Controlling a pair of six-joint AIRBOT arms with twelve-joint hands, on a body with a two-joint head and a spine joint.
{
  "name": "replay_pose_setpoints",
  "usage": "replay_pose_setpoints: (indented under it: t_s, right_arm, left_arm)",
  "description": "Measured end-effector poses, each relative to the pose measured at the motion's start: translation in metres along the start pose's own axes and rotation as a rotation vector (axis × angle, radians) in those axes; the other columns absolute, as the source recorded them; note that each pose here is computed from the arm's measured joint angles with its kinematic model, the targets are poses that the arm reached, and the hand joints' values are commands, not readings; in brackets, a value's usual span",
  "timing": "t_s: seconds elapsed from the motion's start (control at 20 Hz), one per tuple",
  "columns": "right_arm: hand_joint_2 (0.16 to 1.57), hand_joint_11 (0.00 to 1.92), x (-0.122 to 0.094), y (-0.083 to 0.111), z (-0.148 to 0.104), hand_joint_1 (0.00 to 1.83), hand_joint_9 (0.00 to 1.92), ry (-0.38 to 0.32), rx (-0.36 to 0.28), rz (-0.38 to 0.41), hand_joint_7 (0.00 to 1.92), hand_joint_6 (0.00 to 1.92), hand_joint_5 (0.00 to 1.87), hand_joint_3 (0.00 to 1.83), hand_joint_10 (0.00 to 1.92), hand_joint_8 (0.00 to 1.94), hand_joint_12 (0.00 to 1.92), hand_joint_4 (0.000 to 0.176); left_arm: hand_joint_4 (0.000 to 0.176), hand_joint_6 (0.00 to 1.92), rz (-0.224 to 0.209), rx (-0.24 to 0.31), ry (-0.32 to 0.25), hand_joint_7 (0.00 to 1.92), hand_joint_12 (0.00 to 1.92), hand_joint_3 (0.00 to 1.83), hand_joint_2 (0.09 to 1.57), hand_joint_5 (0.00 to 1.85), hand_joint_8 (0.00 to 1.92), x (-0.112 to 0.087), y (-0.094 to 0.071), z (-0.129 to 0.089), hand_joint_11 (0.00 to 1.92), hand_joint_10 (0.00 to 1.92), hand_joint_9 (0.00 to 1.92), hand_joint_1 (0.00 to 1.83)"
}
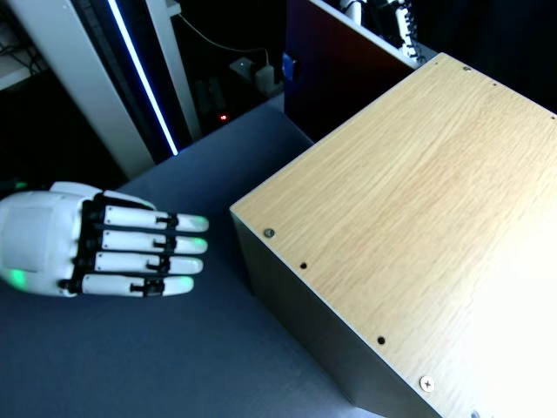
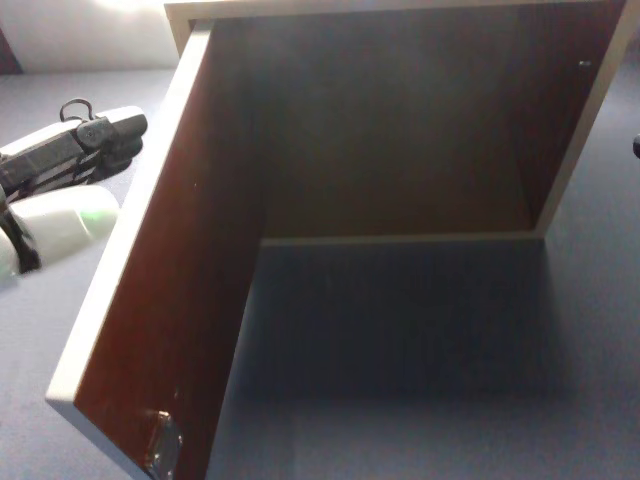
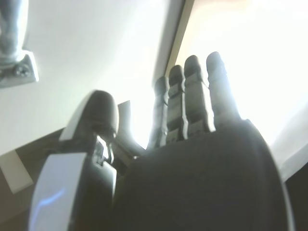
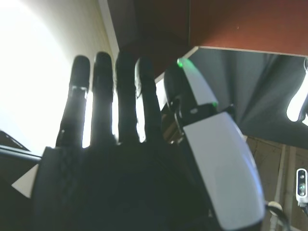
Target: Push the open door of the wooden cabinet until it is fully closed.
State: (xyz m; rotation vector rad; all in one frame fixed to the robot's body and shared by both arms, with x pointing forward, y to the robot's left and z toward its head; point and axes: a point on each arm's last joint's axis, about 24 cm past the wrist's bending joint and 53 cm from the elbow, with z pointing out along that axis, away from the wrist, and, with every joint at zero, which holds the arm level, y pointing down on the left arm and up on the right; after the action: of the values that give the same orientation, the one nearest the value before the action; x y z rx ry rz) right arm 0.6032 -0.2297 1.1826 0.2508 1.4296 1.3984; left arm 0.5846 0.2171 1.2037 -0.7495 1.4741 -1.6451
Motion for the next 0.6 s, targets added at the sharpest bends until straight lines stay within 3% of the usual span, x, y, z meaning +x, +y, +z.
replay_pose_setpoints:
  t_s: [0.35,0.4,0.6]
  right_arm:
    - [1.35,0.00,0.001,-0.001,0.000,0.53,0.27,0.002,0.003,0.005,0.35,0.00,0.37,0.00,0.00,0.00,0.57,0.000]
    - [1.35,0.00,0.001,-0.001,0.000,0.54,0.28,0.002,0.003,0.005,0.35,0.00,0.38,0.00,0.00,0.00,0.58,0.000]
    - [1.35,0.00,0.001,-0.001,0.000,0.55,0.28,0.002,0.003,0.005,0.36,0.00,0.38,0.00,0.00,0.00,0.58,0.000]
  left_arm:
    - [0.000,0.00,-0.004,-0.007,0.002,0.21,0.26,0.00,1.35,0.15,0.00,0.001,0.004,0.001,0.08,0.00,0.21,0.00]
    - [0.000,0.00,-0.003,-0.008,0.006,0.20,0.18,0.00,1.41,0.15,0.00,0.002,0.004,0.001,0.08,0.01,0.19,0.00]
    - [0.000,0.01,0.010,-0.012,0.059,0.22,0.08,0.01,1.46,0.17,0.01,0.015,0.004,0.004,0.12,0.01,0.21,0.00]
